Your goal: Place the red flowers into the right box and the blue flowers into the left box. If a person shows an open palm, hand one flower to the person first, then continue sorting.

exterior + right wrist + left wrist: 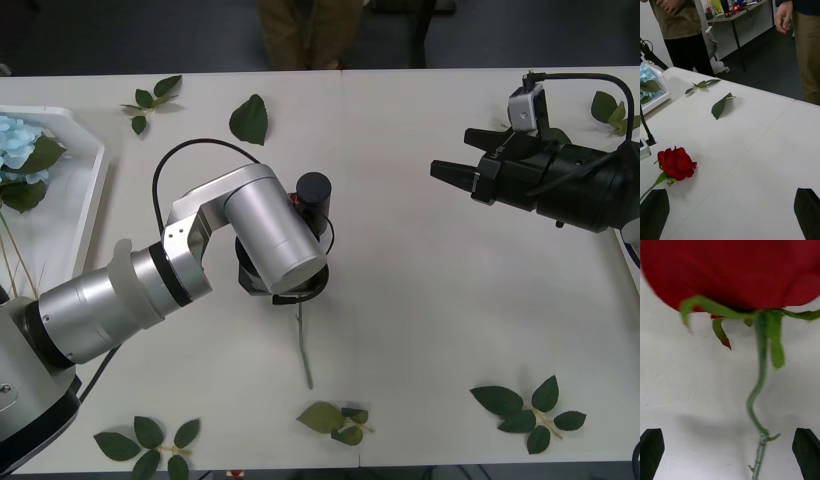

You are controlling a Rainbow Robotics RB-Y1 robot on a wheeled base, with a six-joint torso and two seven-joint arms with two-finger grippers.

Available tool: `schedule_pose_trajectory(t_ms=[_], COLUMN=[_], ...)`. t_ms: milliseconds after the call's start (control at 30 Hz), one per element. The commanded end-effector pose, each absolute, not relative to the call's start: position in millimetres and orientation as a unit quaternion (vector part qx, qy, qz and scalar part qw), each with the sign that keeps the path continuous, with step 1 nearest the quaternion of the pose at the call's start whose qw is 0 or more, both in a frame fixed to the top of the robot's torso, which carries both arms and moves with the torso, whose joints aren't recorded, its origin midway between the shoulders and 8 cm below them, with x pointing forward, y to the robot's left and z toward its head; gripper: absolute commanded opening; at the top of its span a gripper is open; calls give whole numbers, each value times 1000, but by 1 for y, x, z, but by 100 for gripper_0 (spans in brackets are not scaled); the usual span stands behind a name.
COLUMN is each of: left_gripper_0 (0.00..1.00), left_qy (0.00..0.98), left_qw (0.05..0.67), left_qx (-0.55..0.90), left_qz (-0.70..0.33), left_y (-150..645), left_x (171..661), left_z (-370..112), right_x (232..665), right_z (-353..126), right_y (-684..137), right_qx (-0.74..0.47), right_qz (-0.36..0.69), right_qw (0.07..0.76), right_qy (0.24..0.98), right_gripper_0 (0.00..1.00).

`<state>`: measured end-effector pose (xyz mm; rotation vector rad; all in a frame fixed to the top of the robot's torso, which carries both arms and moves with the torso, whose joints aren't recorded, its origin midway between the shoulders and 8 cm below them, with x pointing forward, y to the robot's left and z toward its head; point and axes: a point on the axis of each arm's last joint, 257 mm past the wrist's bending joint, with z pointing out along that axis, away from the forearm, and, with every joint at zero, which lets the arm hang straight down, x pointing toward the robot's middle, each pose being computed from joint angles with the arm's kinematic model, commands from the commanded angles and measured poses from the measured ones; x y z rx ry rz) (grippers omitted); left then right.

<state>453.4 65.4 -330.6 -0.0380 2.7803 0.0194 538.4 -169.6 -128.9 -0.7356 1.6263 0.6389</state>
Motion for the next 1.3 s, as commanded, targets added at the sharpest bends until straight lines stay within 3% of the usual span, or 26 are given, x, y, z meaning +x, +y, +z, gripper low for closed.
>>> schedule_pose_trajectory(t_ms=[33, 833, 900, 933, 967, 1000, 1033, 1300], left_gripper_0=[100, 100, 72, 33, 13, 5, 0, 0], left_qy=[980, 978, 975, 973, 973, 973, 973, 974], left_qw=[199, 206, 218, 225, 226, 226, 225, 224], left_qx=[-2, -5, 1, 5, 5, 4, 2, 0], left_qz=[8, 30, 36, 43, 45, 47, 48, 48], left_y=[44, 62, 64, 67, 70, 72, 74, 74], left_x=[454, 456, 461, 464, 465, 466, 467, 467], left_z=[-321, -351, -357, -361, -365, -367, -369, -368], right_x=[535, 535, 535, 535, 535, 535, 535, 535], right_z=[-135, -136, -136, -136, -136, -136, -136, -137], right_y=[-161, -162, -161, -162, -161, -161, -161, -161], right_qx=[-322, -322, -323, -323, -323, -324, -323, -324], right_qz=[271, 269, 269, 269, 269, 269, 269, 267], right_qw=[587, 587, 586, 587, 586, 586, 586, 586], right_qy=[692, 693, 693, 692, 693, 692, 693, 693], right_gripper_0=[97, 97, 97, 97, 97, 97, 97, 97])
